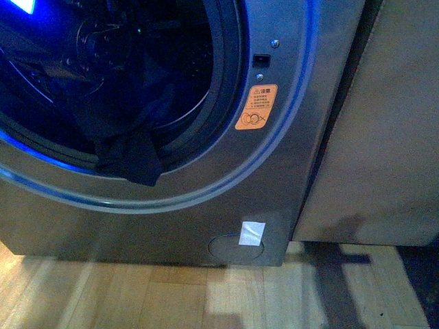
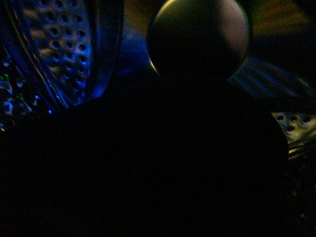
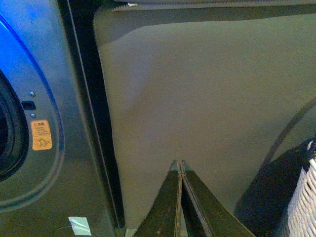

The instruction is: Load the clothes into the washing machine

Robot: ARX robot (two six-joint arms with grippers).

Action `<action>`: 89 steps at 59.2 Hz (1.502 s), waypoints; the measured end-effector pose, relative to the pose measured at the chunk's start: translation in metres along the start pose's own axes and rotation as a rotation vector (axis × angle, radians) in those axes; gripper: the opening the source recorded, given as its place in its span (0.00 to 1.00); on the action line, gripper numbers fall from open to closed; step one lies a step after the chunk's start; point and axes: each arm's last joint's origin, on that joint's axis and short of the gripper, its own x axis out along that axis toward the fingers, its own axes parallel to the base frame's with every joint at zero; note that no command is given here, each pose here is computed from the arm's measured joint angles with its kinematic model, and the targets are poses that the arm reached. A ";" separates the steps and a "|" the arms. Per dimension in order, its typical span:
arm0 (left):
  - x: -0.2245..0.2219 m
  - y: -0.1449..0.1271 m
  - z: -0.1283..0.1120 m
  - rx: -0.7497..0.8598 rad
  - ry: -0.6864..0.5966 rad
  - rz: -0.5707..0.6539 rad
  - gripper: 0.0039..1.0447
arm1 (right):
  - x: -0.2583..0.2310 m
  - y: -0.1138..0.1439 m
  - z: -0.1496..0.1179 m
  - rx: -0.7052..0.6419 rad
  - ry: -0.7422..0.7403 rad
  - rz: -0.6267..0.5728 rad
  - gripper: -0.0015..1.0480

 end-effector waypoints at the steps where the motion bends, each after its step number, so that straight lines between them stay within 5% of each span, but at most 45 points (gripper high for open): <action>1: 0.002 0.001 0.001 0.006 -0.004 0.006 0.07 | 0.000 0.000 0.000 0.000 0.000 0.000 0.02; 16: 0.007 0.006 0.001 0.065 0.049 0.002 0.08 | -0.012 0.000 -0.003 0.000 0.005 0.001 0.02; 49: -0.016 0.022 -0.054 0.120 0.264 -0.088 0.95 | -0.012 0.000 -0.003 0.000 0.007 0.001 0.02; 67: -0.068 0.039 -0.025 0.084 0.187 -0.159 0.94 | -0.012 0.000 -0.003 0.000 0.007 0.001 0.02; 89: -0.185 0.061 -0.005 0.029 0.197 -0.315 0.94 | -0.012 0.000 -0.003 0.000 0.007 0.001 0.02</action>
